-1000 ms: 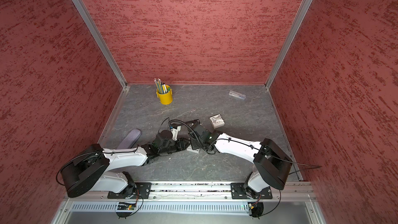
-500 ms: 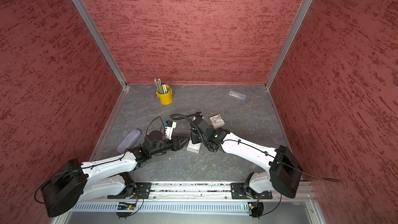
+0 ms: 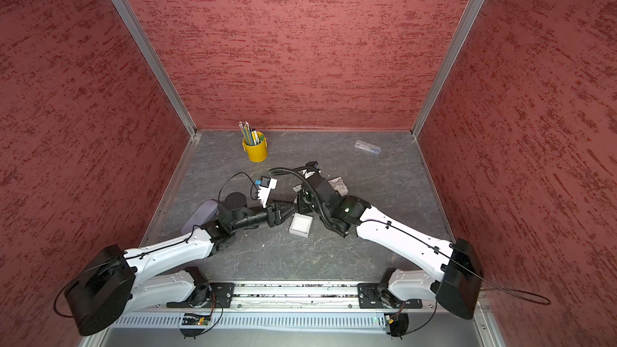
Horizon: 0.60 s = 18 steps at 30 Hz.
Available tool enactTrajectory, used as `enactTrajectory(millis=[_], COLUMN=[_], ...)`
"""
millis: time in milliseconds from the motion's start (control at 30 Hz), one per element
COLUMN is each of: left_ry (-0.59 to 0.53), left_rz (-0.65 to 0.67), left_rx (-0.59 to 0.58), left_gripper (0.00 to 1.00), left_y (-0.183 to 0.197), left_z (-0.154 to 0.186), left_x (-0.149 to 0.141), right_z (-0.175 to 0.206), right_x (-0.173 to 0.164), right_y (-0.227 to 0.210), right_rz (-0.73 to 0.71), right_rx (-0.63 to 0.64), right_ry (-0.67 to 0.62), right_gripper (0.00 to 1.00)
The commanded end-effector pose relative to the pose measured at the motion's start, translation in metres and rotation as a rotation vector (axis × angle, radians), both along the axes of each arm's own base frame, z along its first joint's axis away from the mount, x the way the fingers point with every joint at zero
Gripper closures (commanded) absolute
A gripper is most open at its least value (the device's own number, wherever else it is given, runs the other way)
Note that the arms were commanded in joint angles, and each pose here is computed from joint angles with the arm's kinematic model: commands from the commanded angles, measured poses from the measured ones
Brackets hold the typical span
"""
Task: Take the necklace out of the lift-off lid jewelry box
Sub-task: Take out the inner lining from the jewelry box.
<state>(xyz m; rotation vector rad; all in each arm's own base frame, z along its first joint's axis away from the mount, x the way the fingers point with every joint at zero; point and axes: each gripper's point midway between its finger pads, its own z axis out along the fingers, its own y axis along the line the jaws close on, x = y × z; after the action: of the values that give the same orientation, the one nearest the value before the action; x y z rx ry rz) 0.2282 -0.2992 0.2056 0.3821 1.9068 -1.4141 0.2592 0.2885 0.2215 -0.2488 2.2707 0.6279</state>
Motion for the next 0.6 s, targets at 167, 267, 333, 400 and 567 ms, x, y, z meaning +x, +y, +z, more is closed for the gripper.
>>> enactTrajectory(millis=[167,267,333,400,567], left_ry=[-0.049,-0.048,-0.045,-0.036,-0.027], left_rz=[-0.070,-0.088,-0.095,-0.092,-0.090], left_rx=[-0.055,-0.057,-0.056,-0.053,-0.047], left_gripper=[0.61,0.67,0.67,0.64,0.64], left_y=[-0.0113,-0.0142,-0.0157,-0.0158,-0.0155], left_z=[0.0237,0.0240,0.0234,0.0209,0.0169], left_x=[0.0041,0.0041,0.0043,0.0050,0.0057], right_z=[0.0276,0.0305,0.0303,0.0300,0.0298], right_x=[-0.0006,-0.0005,-0.0008,-0.0004,0.0000], right_y=[0.0013,0.0004,-0.0003,-0.0012,-0.0027], right_rz=[0.002,-0.001,-0.003,-0.006,-0.012], right_rx=[0.052,0.058,0.054,0.051,0.047], right_ry=[-0.039,-0.044,-0.045,-0.046,-0.048], right_gripper=[0.79,0.79,0.79,0.79,0.78])
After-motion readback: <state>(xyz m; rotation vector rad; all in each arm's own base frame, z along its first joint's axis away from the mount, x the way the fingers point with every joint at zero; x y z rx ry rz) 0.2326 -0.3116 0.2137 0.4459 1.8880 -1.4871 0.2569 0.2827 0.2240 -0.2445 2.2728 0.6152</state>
